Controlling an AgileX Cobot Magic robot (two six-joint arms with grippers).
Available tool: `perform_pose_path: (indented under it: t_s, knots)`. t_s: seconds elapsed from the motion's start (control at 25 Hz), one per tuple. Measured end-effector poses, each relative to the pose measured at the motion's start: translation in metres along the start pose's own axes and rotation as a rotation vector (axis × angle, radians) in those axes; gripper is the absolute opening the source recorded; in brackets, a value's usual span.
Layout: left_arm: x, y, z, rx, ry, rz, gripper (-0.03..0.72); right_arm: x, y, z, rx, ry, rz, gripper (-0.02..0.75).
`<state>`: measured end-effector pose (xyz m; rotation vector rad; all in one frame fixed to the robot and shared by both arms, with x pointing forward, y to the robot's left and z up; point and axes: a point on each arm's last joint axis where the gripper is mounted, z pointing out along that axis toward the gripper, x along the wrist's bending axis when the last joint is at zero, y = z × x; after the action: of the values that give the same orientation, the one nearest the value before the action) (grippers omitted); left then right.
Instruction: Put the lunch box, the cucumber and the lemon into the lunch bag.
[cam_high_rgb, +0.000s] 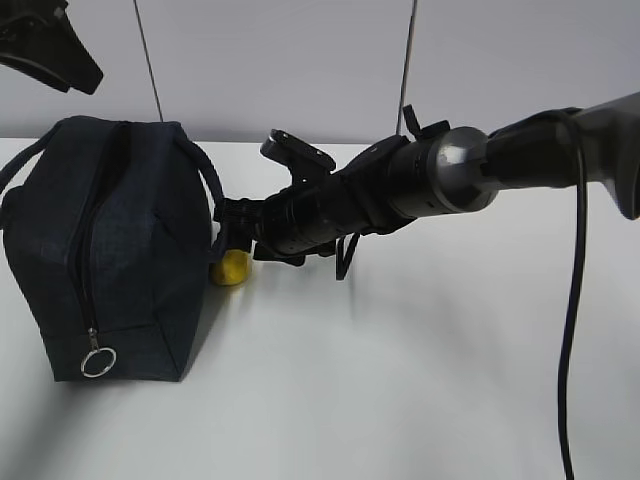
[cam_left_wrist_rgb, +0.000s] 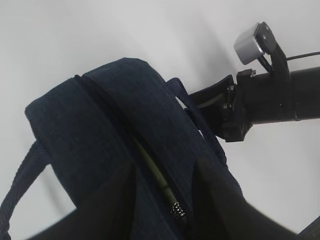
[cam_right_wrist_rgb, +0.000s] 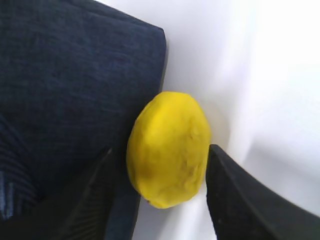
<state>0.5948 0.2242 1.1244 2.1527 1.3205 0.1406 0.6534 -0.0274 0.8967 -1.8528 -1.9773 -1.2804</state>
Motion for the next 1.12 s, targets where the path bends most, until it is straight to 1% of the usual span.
perform_pose_path:
  t_s: [0.44, 0.88, 1.12]
  knots:
    - [0.0, -0.0004, 0.0, 0.004, 0.0, 0.001, 0.256, -0.0004, 0.0007, 0.0, -0.008, -0.004, -0.001, 0.433]
    - [0.0002, -0.0005, -0.0001, 0.005, 0.0, 0.0, 0.256, 0.0068, 0.0082, -0.001, -0.035, 0.009, -0.026, 0.432]
    - [0.0002, -0.0006, -0.0001, 0.006, 0.0, 0.0, 0.256, 0.0048, 0.0027, 0.0068, -0.009, 0.015, -0.027, 0.4]
